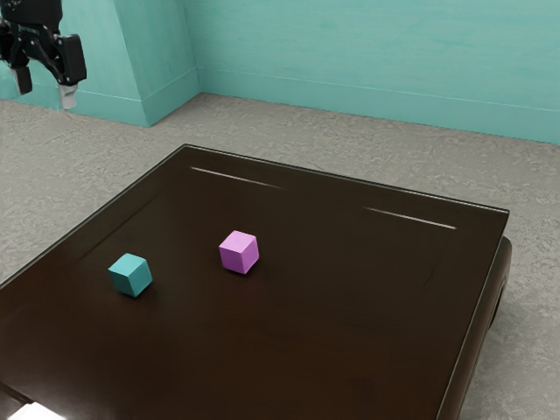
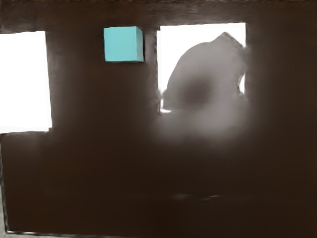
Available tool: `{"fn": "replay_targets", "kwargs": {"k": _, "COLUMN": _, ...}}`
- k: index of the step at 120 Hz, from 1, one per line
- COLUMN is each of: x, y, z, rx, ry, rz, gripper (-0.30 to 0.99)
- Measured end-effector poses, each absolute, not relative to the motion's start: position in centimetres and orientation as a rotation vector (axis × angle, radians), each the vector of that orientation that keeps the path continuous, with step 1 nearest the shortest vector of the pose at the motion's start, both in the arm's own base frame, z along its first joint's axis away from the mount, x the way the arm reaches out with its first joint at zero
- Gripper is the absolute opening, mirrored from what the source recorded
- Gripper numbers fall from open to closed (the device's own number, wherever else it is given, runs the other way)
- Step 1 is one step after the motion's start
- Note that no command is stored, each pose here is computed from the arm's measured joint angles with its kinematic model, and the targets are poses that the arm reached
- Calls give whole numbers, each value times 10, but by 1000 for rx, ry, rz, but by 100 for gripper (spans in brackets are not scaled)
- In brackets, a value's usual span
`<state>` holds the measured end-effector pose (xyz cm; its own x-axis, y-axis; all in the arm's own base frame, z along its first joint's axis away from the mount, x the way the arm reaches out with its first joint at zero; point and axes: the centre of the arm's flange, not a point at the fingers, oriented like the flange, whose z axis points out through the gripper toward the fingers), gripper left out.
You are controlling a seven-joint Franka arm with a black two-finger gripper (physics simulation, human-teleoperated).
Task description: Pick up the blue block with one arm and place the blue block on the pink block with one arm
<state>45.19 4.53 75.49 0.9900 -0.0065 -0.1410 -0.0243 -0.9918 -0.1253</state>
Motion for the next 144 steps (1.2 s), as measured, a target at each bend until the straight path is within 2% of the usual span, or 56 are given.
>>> {"fn": "replay_targets", "kwargs": {"k": 18, "x": 445, "y": 13, "z": 777, "rx": -2994, "ry": 159, "rz": 47, "gripper": 69}}
{"fn": "replay_targets", "kwargs": {"k": 34, "x": 426, "y": 3, "z": 760, "rx": -2972, "ry": 178, "rz": 84, "gripper": 69}}
{"fn": "replay_targets", "kwargs": {"k": 42, "x": 411, "y": 17, "z": 740, "rx": -2971, "ry": 100, "rz": 136, "gripper": 69}}
{"fn": "replay_targets", "kwargs": {"k": 61, "x": 386, "y": 102, "z": 657, "rx": -3000, "ry": -177, "rz": 272, "gripper": 69}}
{"fn": "replay_targets", "kwargs": {"k": 73, "x": 380, "y": 129, "z": 610, "rx": -2985, "ry": -274, "rz": 282, "gripper": 69}}
{"fn": "replay_targets", "kwargs": {"k": 86, "x": 391, "y": 163, "z": 551, "rx": -2980, "ry": -371, "rz": 270, "gripper": 69}}
{"fn": "replay_targets", "kwargs": {"k": 115, "x": 425, "y": 210, "z": 478, "rx": -2869, "ry": -357, "rz": 132, "gripper": 69}}
{"fn": "replay_targets", "kwargs": {"k": 144, "x": 464, "y": 205, "z": 440, "rx": -2857, "ry": -276, "rz": 20, "gripper": 69}}
